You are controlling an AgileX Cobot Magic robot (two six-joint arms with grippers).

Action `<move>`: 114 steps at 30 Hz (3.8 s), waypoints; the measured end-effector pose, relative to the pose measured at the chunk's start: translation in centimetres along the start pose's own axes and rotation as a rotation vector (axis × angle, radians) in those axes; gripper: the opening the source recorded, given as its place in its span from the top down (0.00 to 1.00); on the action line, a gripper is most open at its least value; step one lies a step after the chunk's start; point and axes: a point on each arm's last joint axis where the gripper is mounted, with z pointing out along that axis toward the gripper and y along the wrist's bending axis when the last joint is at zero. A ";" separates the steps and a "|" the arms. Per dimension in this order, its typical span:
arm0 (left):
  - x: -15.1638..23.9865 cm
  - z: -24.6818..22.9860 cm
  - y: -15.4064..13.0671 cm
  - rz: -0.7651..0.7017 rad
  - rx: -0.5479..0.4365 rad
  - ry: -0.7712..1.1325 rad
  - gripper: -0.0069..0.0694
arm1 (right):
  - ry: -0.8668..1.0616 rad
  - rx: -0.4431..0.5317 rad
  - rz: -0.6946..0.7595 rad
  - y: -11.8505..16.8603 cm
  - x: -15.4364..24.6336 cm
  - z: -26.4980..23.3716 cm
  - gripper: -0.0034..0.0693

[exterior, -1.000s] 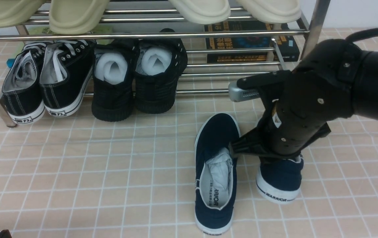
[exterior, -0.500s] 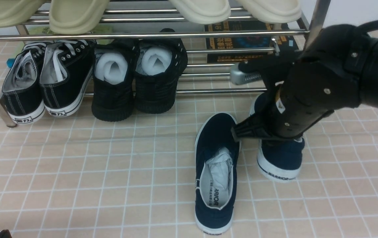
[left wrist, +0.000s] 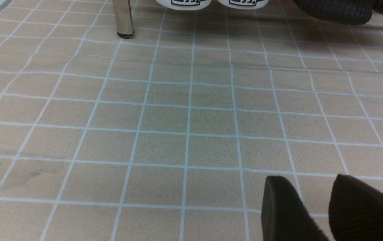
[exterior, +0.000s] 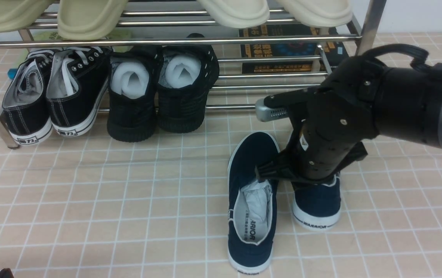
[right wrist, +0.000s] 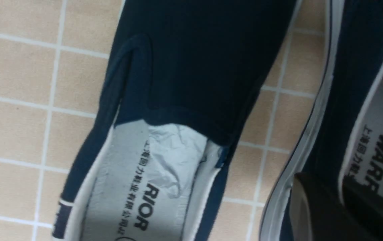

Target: Take the shoes off the shelf from the light coffee tablecloth by hand.

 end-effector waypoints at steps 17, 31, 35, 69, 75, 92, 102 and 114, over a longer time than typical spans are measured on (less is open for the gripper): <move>0.0 0.0 0.0 0.000 0.000 0.000 0.59 | 0.061 -0.017 0.040 0.2 0.5 -0.1 0.90; 0.0 0.0 0.0 0.000 0.000 0.000 0.59 | 0.089 -0.099 0.063 1.0 0.7 0.0 0.79; 0.0 0.0 0.0 0.000 0.000 0.000 0.59 | 0.096 -0.151 0.045 1.4 0.7 -0.7 0.59; 0.0 0.0 0.0 -0.002 0.000 0.000 0.59 | -0.498 -0.164 -0.321 -8.8 8.4 -28.9 0.97; 0.0 0.0 0.0 -0.002 0.000 0.000 0.59 | -0.614 -0.179 -0.303 -13.7 16.4 -29.7 0.97; 0.0 0.0 0.0 -0.002 0.000 0.000 0.59 | -1.231 -0.399 -0.342 -14.5 22.2 -18.0 0.96; 0.0 0.0 0.0 -0.002 0.000 0.000 0.59 | -1.239 -0.403 -0.342 -14.5 22.2 -17.9 0.96; 0.0 0.0 0.0 -0.002 0.000 0.000 0.59 | -1.240 -0.403 -0.342 -14.5 22.2 -17.9 0.95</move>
